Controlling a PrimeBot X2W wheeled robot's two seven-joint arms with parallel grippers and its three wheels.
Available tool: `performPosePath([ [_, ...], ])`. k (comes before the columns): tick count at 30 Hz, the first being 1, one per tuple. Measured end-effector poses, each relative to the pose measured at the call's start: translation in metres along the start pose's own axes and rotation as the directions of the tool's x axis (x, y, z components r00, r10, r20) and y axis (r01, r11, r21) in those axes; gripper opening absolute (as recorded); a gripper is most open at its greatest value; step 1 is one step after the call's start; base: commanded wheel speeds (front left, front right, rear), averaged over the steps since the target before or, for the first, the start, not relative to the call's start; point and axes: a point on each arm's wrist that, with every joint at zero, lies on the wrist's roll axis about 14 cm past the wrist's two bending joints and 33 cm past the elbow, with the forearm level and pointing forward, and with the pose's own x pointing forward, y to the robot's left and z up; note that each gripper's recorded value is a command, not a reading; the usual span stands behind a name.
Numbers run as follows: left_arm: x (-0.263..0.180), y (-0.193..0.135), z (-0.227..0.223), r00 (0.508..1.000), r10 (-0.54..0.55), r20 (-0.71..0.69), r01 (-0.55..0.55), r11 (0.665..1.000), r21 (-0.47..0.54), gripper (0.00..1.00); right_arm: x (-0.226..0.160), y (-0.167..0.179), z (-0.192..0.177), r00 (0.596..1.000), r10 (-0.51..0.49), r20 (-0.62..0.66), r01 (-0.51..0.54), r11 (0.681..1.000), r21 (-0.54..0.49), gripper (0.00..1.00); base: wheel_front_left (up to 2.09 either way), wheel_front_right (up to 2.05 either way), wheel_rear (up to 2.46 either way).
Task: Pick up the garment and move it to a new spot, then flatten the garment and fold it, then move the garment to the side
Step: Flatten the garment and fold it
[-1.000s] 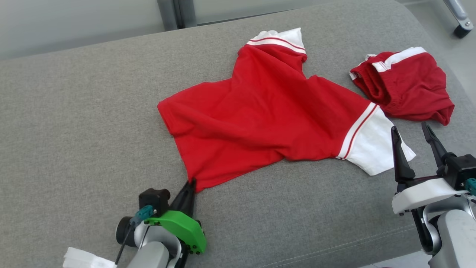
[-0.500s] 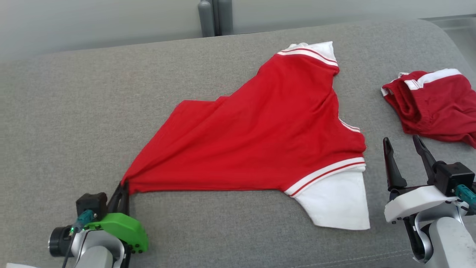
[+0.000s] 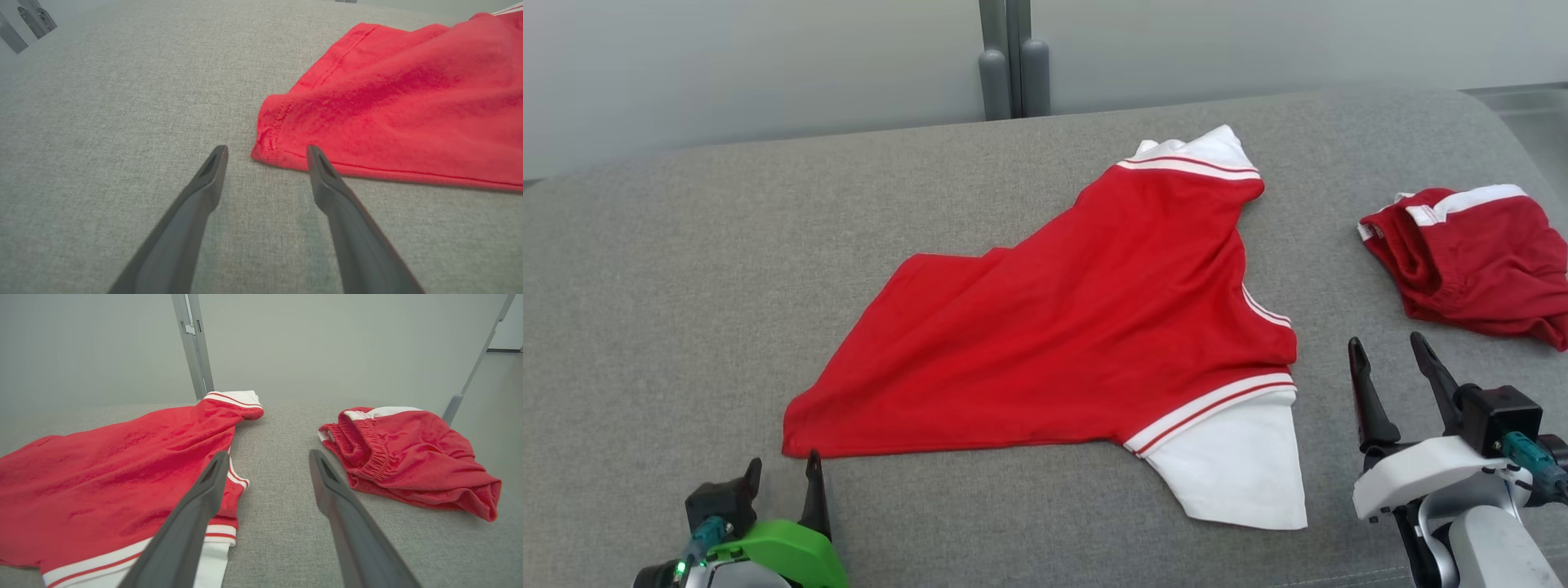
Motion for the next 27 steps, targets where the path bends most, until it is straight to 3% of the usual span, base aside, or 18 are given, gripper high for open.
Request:
performPosePath([
  [12, -0.034, -0.008, 0.026, 0.990, 0.001, 0.138, -0.001, 1.000, -0.002, 1.00, -0.027, 0.009, 0.001, 1.000, -0.014, 0.010, 0.013, 0.999, 0.053, 1.00, 0.00, 0.00, 0.00],
  [27, -0.053, -0.012, 0.037, 0.980, -0.013, 0.200, 0.011, 1.000, 0.010, 1.00, -0.039, 0.028, -0.006, 1.000, 0.022, -0.004, -0.022, 0.997, 0.073, 1.00, 0.00, 0.00, 0.00],
])
